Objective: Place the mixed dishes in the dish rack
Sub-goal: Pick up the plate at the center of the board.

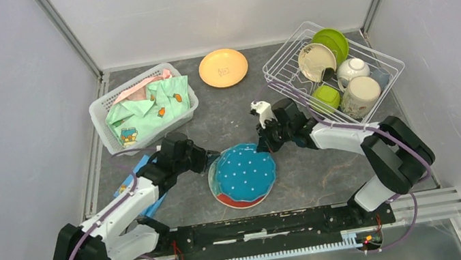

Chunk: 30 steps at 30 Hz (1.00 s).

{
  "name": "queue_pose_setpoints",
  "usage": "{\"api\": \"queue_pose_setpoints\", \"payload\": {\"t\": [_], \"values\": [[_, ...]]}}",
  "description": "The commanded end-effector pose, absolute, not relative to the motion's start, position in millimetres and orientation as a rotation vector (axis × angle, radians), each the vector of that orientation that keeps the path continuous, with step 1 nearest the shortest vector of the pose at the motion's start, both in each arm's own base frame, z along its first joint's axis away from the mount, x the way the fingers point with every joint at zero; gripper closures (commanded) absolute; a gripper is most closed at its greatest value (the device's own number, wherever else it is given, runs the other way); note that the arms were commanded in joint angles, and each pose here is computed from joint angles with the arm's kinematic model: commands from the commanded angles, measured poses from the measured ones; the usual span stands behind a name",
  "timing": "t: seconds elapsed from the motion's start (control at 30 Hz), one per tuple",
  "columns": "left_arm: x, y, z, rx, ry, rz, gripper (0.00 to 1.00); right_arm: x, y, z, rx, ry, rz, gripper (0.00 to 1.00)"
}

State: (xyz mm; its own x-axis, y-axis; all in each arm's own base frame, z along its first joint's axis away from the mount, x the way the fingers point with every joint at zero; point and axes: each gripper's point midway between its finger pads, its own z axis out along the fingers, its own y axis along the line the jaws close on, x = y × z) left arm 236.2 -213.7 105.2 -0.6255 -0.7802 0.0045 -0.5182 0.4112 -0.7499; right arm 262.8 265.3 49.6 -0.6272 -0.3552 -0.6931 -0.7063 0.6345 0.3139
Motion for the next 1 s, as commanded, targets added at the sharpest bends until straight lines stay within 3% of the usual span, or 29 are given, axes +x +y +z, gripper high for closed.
{"api": "queue_pose_setpoints", "payload": {"t": [0.0, 0.27, 0.73, 0.97], "values": [[248.6, -211.7, 139.3, -1.129, 2.229, -1.08, 0.98, 284.1, 271.0, 98.8, -0.761, 2.118, 0.789, 1.0], [251.8, -208.3, 144.7, -1.146, 2.227, -1.038, 0.98, 303.9, 265.8, 143.9, -0.645, 2.005, 0.812, 1.0], [250.4, -204.2, 242.3, -1.073, 2.065, -1.191, 0.98, 325.9, 244.8, 184.5, -0.533, 1.92, 0.798, 1.0], [248.8, -187.8, 252.2, -1.058, 1.92, -1.223, 0.98, 344.1, 228.6, 202.7, -0.451, 1.896, 0.794, 1.0]]}}
